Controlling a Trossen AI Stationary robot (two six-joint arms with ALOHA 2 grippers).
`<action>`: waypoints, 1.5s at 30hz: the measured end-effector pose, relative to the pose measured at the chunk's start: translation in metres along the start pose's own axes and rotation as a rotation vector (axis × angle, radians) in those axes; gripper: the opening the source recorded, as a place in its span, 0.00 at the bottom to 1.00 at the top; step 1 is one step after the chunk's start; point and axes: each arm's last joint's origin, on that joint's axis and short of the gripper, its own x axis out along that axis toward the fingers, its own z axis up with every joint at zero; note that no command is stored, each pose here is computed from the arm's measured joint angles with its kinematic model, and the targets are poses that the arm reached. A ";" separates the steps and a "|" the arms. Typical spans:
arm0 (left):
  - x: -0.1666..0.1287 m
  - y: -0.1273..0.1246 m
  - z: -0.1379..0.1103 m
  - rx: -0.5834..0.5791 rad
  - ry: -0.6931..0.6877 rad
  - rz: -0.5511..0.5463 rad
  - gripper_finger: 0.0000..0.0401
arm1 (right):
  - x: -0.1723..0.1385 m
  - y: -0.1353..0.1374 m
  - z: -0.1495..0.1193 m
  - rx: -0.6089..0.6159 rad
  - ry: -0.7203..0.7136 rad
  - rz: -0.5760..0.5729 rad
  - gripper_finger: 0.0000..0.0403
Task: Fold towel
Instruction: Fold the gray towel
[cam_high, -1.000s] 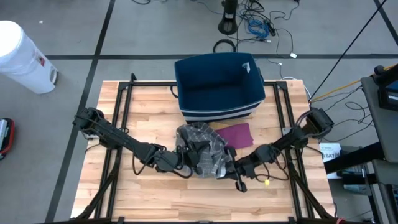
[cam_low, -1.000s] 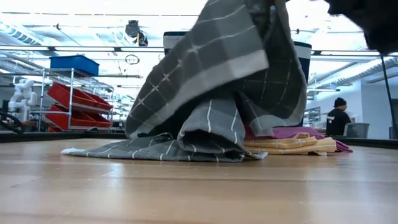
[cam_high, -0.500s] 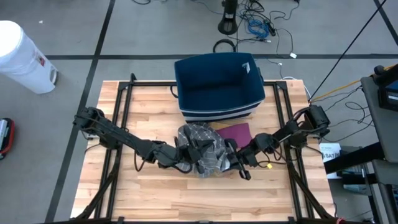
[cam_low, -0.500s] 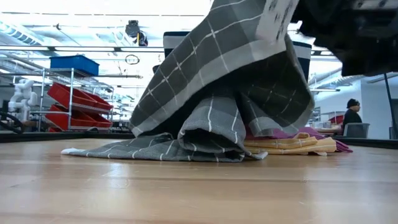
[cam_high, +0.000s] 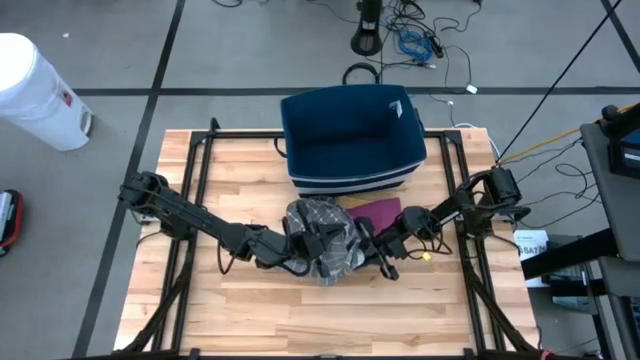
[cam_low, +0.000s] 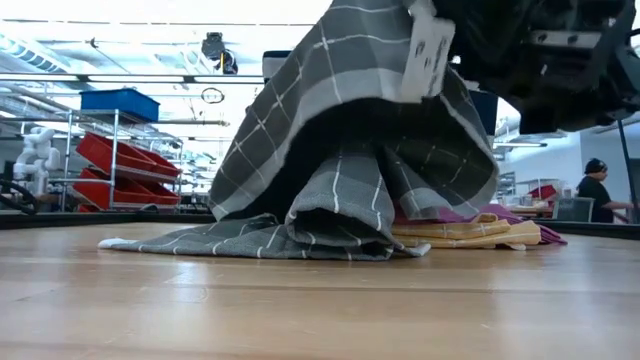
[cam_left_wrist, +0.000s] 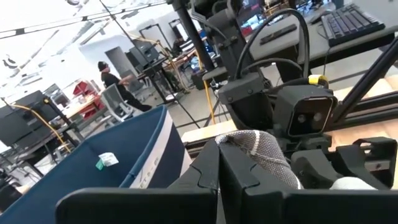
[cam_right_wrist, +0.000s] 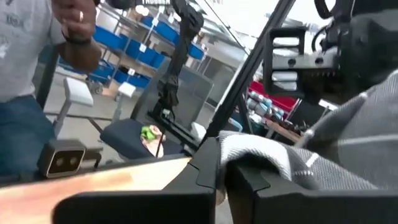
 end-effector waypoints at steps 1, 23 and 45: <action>0.000 0.000 0.000 0.000 -0.001 -0.001 0.00 | 0.002 -0.001 0.001 0.003 -0.009 -0.001 0.05; -0.006 0.012 0.012 -0.014 -0.044 0.018 0.00 | -0.012 0.035 -0.016 0.299 0.313 -0.203 0.48; 0.004 0.024 -0.004 0.041 0.066 0.014 0.00 | 0.024 0.101 0.007 0.329 0.461 -0.244 0.47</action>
